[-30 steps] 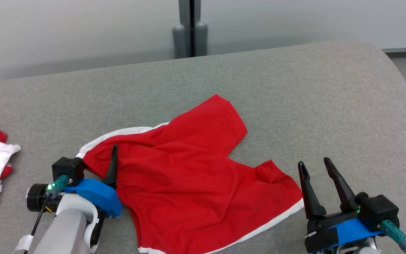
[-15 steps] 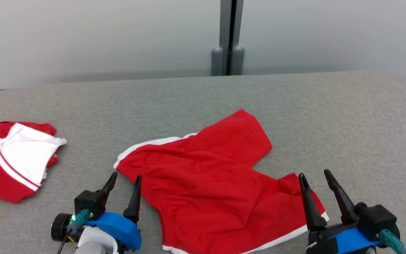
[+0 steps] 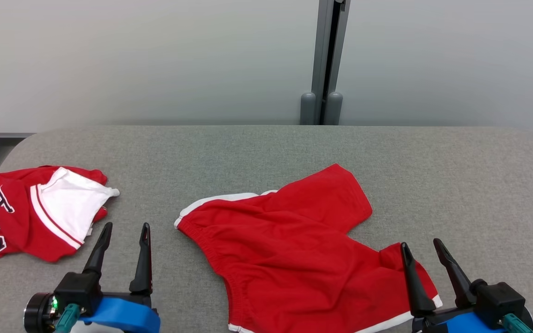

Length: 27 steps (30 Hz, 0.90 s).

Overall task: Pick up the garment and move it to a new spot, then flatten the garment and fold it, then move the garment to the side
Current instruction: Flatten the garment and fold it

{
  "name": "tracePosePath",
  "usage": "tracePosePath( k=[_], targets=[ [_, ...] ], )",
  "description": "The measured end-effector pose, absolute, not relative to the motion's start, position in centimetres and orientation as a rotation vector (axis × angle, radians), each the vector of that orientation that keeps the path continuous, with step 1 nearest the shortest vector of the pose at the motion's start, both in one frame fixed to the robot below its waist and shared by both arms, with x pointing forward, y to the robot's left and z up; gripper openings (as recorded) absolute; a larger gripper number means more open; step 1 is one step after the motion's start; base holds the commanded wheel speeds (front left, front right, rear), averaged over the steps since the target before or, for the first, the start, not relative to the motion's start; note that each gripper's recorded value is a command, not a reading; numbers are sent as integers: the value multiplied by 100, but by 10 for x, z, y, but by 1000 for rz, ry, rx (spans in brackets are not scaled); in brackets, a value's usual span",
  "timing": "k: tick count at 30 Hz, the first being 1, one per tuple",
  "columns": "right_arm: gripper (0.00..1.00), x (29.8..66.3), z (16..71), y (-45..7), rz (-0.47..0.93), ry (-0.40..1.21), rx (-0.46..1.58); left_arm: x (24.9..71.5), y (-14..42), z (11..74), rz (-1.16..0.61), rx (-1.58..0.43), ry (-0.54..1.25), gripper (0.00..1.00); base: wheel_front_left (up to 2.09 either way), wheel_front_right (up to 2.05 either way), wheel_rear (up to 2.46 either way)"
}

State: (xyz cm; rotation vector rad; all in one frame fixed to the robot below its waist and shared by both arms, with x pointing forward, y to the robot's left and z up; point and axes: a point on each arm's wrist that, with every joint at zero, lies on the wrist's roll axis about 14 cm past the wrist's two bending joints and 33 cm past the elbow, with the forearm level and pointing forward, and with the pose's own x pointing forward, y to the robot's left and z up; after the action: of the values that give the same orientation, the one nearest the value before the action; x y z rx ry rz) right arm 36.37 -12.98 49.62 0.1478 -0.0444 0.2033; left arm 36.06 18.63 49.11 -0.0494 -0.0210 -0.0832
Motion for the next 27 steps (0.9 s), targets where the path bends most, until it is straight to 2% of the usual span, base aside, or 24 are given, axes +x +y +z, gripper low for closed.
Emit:
tracePosePath(
  k=[13,27],
  targets=[
    [100,354,490,-149,149,-29,121,337,190,493,-60,7,-39,100,0,0,0],
    [100,345,477,-160,112,9,116,339,175,483,-101,-1,-7,100,0,0,0]
  ],
)
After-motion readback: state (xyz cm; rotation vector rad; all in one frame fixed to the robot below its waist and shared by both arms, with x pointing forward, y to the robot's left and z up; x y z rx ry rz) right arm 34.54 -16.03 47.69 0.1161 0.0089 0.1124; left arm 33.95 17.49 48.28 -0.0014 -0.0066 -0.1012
